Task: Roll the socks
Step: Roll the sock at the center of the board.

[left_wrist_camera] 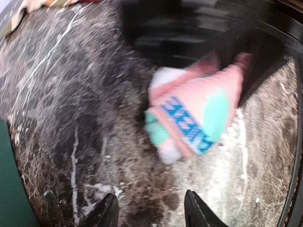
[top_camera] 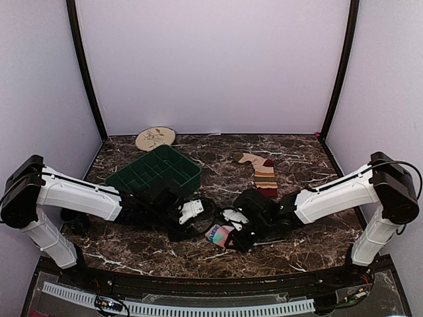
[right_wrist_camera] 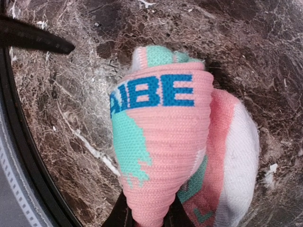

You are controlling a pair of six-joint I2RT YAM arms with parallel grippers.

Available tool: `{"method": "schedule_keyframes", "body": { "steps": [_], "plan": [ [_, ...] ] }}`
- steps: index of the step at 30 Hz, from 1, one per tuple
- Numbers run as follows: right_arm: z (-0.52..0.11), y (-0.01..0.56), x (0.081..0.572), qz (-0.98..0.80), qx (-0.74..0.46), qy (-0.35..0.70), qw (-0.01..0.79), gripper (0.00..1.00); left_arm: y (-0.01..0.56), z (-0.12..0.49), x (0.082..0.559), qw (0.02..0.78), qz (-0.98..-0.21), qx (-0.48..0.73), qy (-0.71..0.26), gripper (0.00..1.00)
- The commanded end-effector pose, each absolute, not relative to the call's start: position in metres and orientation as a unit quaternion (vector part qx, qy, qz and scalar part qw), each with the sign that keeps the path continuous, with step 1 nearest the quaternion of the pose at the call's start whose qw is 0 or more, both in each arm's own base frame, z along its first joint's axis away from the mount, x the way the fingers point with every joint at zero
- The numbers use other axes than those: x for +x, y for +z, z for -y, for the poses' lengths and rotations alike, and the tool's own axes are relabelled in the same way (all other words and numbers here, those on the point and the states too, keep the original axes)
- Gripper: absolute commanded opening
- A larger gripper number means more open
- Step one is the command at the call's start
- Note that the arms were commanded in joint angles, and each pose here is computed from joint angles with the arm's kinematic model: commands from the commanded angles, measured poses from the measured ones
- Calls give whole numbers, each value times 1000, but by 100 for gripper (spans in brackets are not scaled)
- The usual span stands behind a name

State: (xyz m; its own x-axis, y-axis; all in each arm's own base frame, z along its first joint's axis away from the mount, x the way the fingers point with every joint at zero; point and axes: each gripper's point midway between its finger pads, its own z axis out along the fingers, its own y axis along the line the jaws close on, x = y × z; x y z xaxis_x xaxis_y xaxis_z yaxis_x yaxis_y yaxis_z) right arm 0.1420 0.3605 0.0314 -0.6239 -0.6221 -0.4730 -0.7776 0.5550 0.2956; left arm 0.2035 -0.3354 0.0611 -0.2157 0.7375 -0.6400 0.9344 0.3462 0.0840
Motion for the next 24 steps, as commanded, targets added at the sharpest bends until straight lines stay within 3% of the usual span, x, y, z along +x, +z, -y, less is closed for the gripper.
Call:
{"method": "schedule_keyframes", "body": {
  "steps": [1,15,24],
  "plan": [
    [-358,25,124,-875,-370,304,63,1,86,346,205,388,-703,581,-136,50],
    [-353,36,126,-870,-284,402,-30,1,82,382,182,463,-570,677,-40,53],
    [-345,39,131,-865,-253,430,-57,1,70,394,170,459,-529,714,-28,55]
  ]
}}
